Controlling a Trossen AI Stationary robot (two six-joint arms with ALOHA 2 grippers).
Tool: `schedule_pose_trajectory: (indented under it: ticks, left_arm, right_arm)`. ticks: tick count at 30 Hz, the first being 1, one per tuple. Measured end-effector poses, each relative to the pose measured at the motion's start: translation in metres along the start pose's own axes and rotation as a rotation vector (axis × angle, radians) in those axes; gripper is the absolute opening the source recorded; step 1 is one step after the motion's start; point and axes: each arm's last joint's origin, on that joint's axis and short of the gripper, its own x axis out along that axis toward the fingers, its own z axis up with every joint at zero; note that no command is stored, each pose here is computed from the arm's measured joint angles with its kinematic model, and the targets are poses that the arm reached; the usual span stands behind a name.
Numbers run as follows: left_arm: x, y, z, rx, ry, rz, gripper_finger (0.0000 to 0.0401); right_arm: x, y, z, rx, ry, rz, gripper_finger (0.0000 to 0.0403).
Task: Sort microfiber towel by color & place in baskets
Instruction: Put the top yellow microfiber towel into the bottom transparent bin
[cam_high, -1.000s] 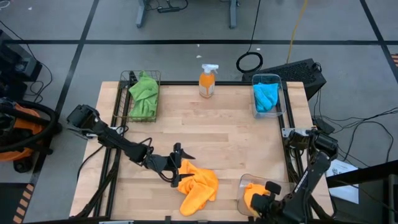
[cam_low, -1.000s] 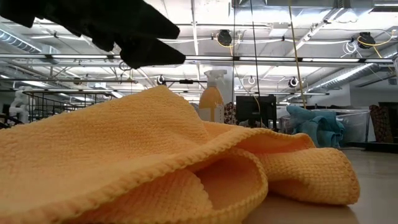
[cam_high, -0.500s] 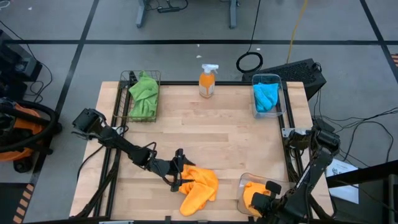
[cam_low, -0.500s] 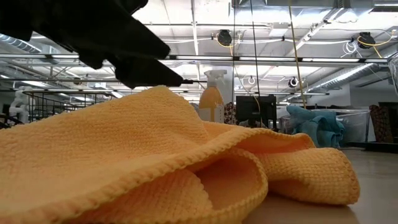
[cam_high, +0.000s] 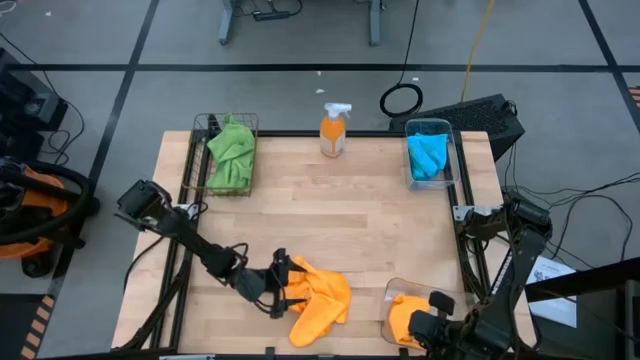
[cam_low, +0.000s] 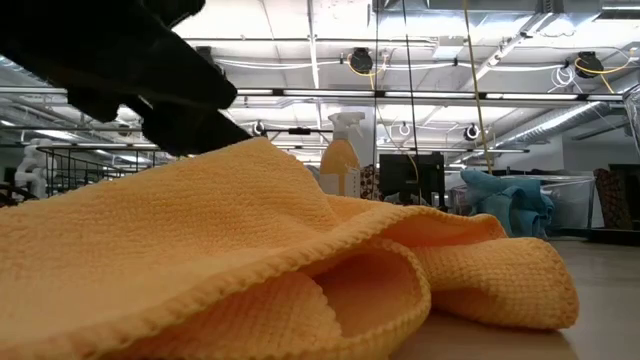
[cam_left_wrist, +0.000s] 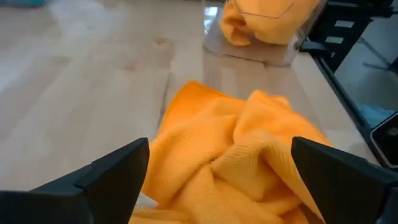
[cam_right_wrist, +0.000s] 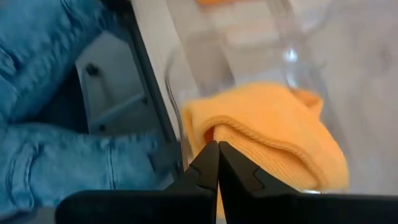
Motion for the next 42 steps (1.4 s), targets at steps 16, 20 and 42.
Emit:
schedule_pose_trajectory:
  ticks: [16, 20, 42]
  left_arm:
    - [0.048, 0.012, -0.025, -0.049, 0.054, -0.005, 0.0393]
    - [0.051, 0.014, -0.022, -0.057, 0.055, -0.014, 0.0393]
    - [0.055, 0.031, -0.025, -0.017, 0.129, 0.053, 0.0106]
  right_arm:
    - [0.034, 0.001, -0.008, -0.039, 0.039, -0.196, 0.0000]
    - [0.059, 0.004, -0.014, -0.072, 0.093, -0.272, 0.0000]
    - [-0.010, 0.016, -0.005, -0.033, -0.105, -0.096, 0.0209]
